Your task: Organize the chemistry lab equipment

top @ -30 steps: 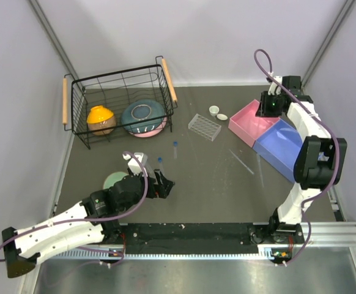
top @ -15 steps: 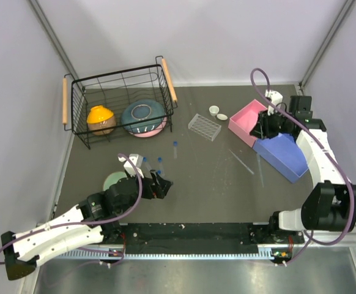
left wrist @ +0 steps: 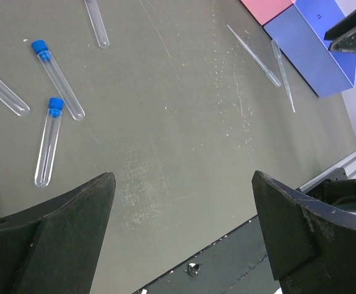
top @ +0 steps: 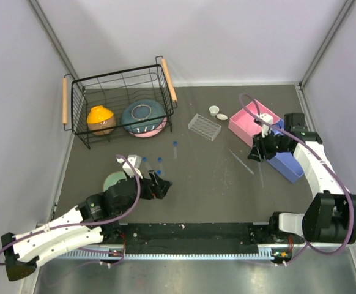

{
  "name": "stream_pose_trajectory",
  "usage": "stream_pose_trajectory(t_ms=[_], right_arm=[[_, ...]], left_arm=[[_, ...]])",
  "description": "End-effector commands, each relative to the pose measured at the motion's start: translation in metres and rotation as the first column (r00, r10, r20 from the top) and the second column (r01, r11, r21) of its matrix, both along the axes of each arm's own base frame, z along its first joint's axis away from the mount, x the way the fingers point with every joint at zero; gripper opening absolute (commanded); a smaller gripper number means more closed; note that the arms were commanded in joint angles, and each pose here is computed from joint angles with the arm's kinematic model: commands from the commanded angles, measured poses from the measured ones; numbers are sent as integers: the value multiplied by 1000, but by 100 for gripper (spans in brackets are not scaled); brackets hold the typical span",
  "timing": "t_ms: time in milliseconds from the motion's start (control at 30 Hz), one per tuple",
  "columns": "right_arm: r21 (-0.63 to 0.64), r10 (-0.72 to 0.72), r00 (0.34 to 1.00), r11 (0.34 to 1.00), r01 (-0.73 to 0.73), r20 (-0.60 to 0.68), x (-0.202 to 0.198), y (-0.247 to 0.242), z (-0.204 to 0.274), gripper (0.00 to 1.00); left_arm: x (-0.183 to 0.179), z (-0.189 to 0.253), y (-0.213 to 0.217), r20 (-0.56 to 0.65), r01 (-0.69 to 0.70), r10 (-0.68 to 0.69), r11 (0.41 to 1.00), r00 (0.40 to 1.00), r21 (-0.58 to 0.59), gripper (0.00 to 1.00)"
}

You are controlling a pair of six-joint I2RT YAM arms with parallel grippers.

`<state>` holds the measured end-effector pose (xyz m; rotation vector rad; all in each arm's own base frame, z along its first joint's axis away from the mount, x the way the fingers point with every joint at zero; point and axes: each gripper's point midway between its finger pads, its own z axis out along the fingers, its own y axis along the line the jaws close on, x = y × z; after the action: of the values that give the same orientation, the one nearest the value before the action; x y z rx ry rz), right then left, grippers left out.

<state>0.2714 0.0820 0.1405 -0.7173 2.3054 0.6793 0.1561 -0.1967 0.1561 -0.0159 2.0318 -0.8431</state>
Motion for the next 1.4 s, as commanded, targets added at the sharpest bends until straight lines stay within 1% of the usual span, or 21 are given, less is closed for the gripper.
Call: stream_pose_trajectory(t_ms=[0,67,100,167,200,367,433,500,667,933,1133,1233,1300,1333,1367], right_arm=[[-134,31,999,991,-27,26,-11,-10,-14,43],[-173,17,1000,985,-16,8,-16,-15,-24,44],[-212,-7,1000,977,11,18,-12,-21,-28,44],[-243,-38,999,969,39,9,-14,-28,-39,44],[-267,-61,998,961,66,25,-10,-33,-41,44],[-327,-101,995,939,102,20,-9,-39,-63,44],[-357,-145,989,922,146,32,-3,-47,-69,44],[-391,-185,983,904,176,13,-3,-54,-81,44],[-422,-234,972,881,214,5,4,-61,-93,44],[-445,-269,960,871,207,-80,0,-63,-115,43],[-448,-276,954,872,199,-114,-4,-63,-122,35],[-459,-282,949,868,191,-139,-7,-64,-127,28],[-461,-285,947,867,188,-149,-8,-64,-129,25],[-462,-287,945,867,188,-154,-9,-64,-130,22],[-463,-293,944,865,193,-154,-8,-65,-130,21]], left_arm=[[3,3,0,12,-18,18,1000,1000,-26,99],[3,2,0,11,-19,19,1000,1000,-24,99],[3,3,-1,11,-18,18,999,1000,-28,99],[3,2,-1,8,-19,19,999,1000,-26,99],[3,1,-1,8,-17,18,1000,1000,-26,99],[3,1,-1,6,-16,17,1000,1000,-26,99],[3,2,-1,7,-18,18,999,1000,-28,99],[3,1,0,5,-20,20,999,1000,-26,99],[3,-1,0,3,-25,25,999,1000,-23,99],[3,-2,1,1,-29,29,999,1000,-22,99],[4,-2,1,2,-31,31,999,1000,-26,99],[4,-2,1,3,-31,31,999,1000,-25,99],[4,-2,1,3,-31,31,999,1000,-25,99],[4,-2,1,3,-31,31,999,1000,-26,99],[3,-1,1,4,-29,29,999,1000,-27,99]])
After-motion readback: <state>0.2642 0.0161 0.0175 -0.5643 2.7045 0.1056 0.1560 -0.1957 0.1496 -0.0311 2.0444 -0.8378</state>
